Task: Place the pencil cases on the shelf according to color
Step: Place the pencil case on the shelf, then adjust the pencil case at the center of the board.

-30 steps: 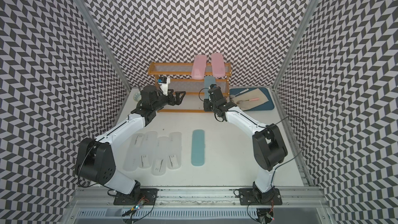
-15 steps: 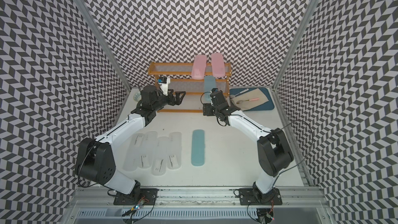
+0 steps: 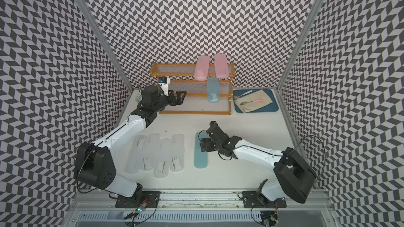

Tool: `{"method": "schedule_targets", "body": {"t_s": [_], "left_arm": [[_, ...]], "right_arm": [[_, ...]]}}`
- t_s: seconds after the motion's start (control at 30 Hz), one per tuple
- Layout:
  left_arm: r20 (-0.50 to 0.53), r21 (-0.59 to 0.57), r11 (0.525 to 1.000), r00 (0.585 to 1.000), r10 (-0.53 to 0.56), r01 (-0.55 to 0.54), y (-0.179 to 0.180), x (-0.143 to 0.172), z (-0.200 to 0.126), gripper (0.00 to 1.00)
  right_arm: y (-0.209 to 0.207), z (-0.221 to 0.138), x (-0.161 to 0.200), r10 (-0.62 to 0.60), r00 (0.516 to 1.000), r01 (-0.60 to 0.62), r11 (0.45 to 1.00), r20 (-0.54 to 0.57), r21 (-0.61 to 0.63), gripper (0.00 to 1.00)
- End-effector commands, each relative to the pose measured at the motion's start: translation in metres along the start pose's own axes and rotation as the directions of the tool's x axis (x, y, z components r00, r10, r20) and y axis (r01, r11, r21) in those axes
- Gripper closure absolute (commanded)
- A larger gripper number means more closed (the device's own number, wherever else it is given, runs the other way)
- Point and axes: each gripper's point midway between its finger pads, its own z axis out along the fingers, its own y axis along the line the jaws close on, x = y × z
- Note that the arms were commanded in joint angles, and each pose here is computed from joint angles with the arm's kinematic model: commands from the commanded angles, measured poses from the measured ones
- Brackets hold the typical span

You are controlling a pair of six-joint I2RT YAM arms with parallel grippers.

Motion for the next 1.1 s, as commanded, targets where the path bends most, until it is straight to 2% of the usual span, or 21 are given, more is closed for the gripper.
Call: {"method": "schedule_targets", "body": {"t_s": [0.0, 0.13, 0.3, 0.57, 0.8, 0.9, 1.07], "left_arm": [[-0.019, -0.023, 0.997, 0.998, -0.067, 0.067, 0.0, 0.017, -0.026, 0.01], [-0.138, -0.121, 0.987, 0.983, -0.124, 0.108, 0.017, 0.068, -0.049, 0.01], [-0.158, -0.17, 0.977, 0.975, -0.159, 0.131, 0.024, 0.099, -0.077, 0.01], [-0.182, -0.171, 0.958, 0.948, -0.261, 0.231, 0.025, 0.13, -0.086, 0.01], [-0.214, -0.286, 0.927, 0.927, -0.31, 0.243, 0.037, 0.134, -0.098, 0.01], [-0.251, -0.297, 0.923, 0.912, -0.325, 0.247, 0.034, 0.142, -0.108, 0.01], [-0.28, -0.3, 0.918, 0.896, -0.344, 0.258, 0.033, 0.156, -0.119, 0.01]], "right_arm": [[0.018, 0.007, 0.007, 0.03, 0.999, -0.03, 0.999, 0.017, -0.026, 0.04], [0.026, 0.016, 0.032, -0.012, 0.999, 0.012, 1.0, -0.037, 0.004, 0.01], [0.019, 0.027, 0.05, -0.053, 0.996, 0.059, 0.995, -0.073, 0.079, 0.0], [0.015, 0.043, 0.061, -0.119, 0.987, 0.139, 0.972, -0.11, 0.192, 0.0], [-0.019, 0.038, 0.066, -0.095, 0.987, 0.135, 0.926, -0.128, 0.353, 0.01], [-0.021, 0.027, 0.065, -0.077, 0.991, 0.11, 0.937, -0.112, 0.332, 0.0], [0.001, 0.01, 0.057, -0.065, 0.995, 0.08, 0.974, -0.076, 0.21, 0.0]]}}
